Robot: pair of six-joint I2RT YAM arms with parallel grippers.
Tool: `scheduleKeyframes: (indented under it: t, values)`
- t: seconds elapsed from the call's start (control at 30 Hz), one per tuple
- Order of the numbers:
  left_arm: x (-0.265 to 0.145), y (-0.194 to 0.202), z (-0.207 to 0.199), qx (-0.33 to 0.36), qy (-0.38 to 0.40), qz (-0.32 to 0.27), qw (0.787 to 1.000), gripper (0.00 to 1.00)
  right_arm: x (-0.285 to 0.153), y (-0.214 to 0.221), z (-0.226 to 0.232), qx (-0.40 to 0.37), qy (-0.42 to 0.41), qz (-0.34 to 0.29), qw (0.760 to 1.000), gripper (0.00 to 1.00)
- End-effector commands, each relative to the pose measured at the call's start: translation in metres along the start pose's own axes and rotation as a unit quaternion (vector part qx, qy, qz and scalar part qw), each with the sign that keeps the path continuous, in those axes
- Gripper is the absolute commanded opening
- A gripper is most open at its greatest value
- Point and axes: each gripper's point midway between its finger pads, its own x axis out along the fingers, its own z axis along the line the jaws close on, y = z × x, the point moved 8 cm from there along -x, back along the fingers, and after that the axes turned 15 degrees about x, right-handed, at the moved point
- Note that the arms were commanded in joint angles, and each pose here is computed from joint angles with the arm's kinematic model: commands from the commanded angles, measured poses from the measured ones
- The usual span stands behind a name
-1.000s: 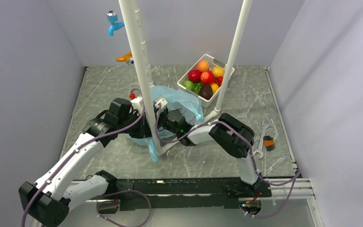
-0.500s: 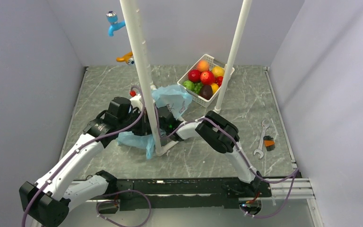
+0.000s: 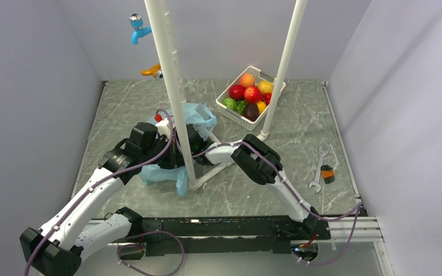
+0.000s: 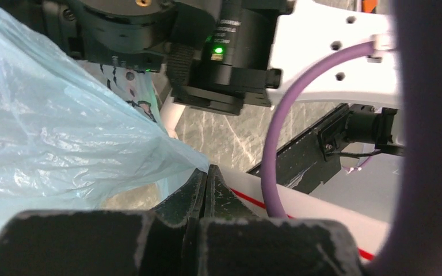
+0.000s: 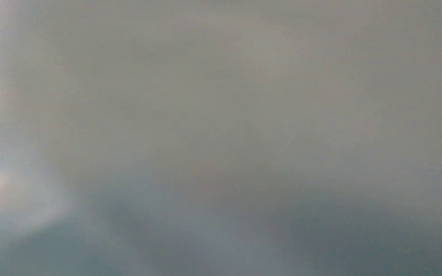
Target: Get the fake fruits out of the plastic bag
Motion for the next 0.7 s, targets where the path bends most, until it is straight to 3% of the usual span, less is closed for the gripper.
scheduleKeyframes:
  t: [0.0,0.13,0.33,0.43,0.53,0.67]
  values:
    - [-0.006,0.009,-0.001,-0.026,-0.029,0.027,0.999,0.00,-0.026,0.020,-0.034,0.006,0.150,0.013,0.989,0.78]
    - [-0.011,0.022,0.017,-0.070,-0.141,0.048,0.986,0.00,-0.049,-0.004,-0.054,0.033,0.244,-0.052,0.968,0.65]
    - [-0.024,0.053,0.040,-0.138,-0.274,0.046,0.951,0.00,-0.079,-0.040,-0.058,0.031,0.289,-0.106,0.951,0.58]
    - [-0.024,0.059,0.044,-0.145,-0.290,0.043,0.945,0.00,-0.091,-0.048,-0.056,0.034,0.296,-0.115,0.948,0.58]
    - [-0.018,0.051,0.039,-0.110,-0.243,0.036,0.963,0.00,-0.093,-0.048,-0.041,0.020,0.215,-0.101,0.971,0.60]
    - [-0.014,0.034,0.027,-0.071,-0.173,0.008,0.982,0.00,-0.085,-0.036,-0.009,0.004,0.027,-0.045,0.999,0.67]
